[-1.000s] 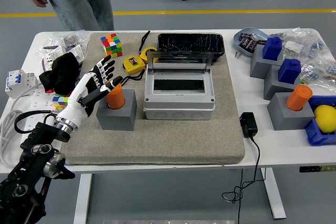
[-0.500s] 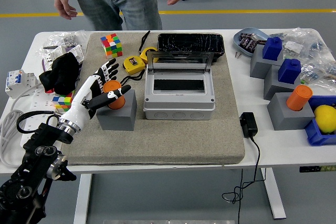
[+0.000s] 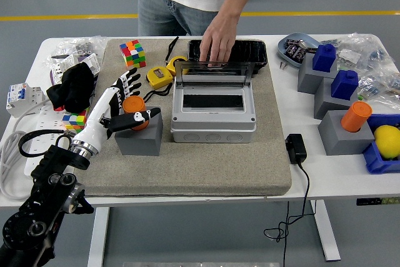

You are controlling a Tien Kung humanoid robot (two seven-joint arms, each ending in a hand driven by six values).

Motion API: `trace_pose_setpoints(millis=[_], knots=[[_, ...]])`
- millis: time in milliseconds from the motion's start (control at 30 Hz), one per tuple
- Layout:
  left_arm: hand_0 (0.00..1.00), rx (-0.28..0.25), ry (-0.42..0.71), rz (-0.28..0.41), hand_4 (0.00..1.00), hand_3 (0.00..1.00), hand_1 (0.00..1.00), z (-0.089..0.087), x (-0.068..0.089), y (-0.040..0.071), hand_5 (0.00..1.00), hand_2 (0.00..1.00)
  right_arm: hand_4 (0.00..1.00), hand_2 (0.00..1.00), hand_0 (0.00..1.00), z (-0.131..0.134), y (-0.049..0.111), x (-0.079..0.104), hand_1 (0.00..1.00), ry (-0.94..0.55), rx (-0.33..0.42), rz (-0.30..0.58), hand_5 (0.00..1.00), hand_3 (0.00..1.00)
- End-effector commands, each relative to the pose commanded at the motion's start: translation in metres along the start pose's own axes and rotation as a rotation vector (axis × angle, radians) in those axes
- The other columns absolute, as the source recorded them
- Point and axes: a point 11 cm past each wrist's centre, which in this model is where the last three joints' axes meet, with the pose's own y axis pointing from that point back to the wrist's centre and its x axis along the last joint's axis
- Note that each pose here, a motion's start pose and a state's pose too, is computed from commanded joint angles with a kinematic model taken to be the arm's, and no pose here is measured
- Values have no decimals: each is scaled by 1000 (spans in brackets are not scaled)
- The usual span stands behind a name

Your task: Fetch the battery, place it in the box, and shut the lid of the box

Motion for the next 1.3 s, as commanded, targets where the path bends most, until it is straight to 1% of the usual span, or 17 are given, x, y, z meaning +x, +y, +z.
trace_pose_setpoints(millis=[100, 133, 300, 333, 500, 533, 700, 733, 900, 933, 1100, 1133, 1300], knots=[[845, 0, 1, -1, 998, 978, 897, 0, -2, 0, 52, 879, 998, 806, 900, 0, 0, 0, 859, -1, 1, -1, 998, 804], [811, 0, 1, 0, 998, 927, 870, 0, -3, 0, 41, 822, 998, 806, 900, 0, 0, -1, 858, -1, 2, -1, 998, 805], [811, -4, 0, 11, 998, 927, 870, 0, -2, -1, 41, 822, 998, 806, 900, -1, 0, -1, 858, -2, 4, -2, 998, 805], [808, -7, 1, 10, 998, 719, 823, 1, -2, -2, 36, 716, 998, 806, 901, -2, 0, -1, 859, -3, 3, -2, 998, 805], [808, -9, 1, 4, 998, 719, 823, 2, -5, -4, 36, 716, 998, 806, 901, -1, 0, 0, 859, -3, 2, -1, 998, 805], [771, -8, 2, 2, 998, 585, 757, 2, -6, -4, 30, 594, 998, 806, 899, -1, 0, 0, 858, -3, 2, -1, 998, 805], [771, -2, 9, -2, 998, 585, 757, -1, -10, -3, 30, 594, 998, 806, 899, -2, 0, -1, 858, -4, 5, -3, 998, 805], [747, -2, 12, -3, 998, 540, 722, -1, -11, -3, 29, 550, 998, 805, 899, -2, 0, -1, 859, -4, 5, -3, 998, 805], [747, 2, 22, -4, 998, 540, 722, -3, -14, -4, 29, 550, 998, 805, 899, -2, 0, -1, 859, -5, 4, -2, 998, 805], [733, 2, 23, -3, 998, 484, 703, -3, -14, -4, 32, 515, 998, 806, 900, -2, 0, -1, 859, -5, 4, -2, 998, 803], [733, 4, 28, 7, 998, 484, 703, -4, -14, -4, 32, 515, 998, 806, 900, -2, 0, -1, 859, -2, 4, -1, 998, 803], [688, 5, 29, 10, 998, 418, 654, -4, -14, -4, 32, 444, 998, 806, 899, -2, 0, -1, 859, -2, 4, -1, 998, 802], [688, 10, 31, 19, 998, 418, 654, -6, -14, -3, 32, 444, 998, 806, 899, -2, 0, -1, 859, 0, 4, -1, 998, 802]])
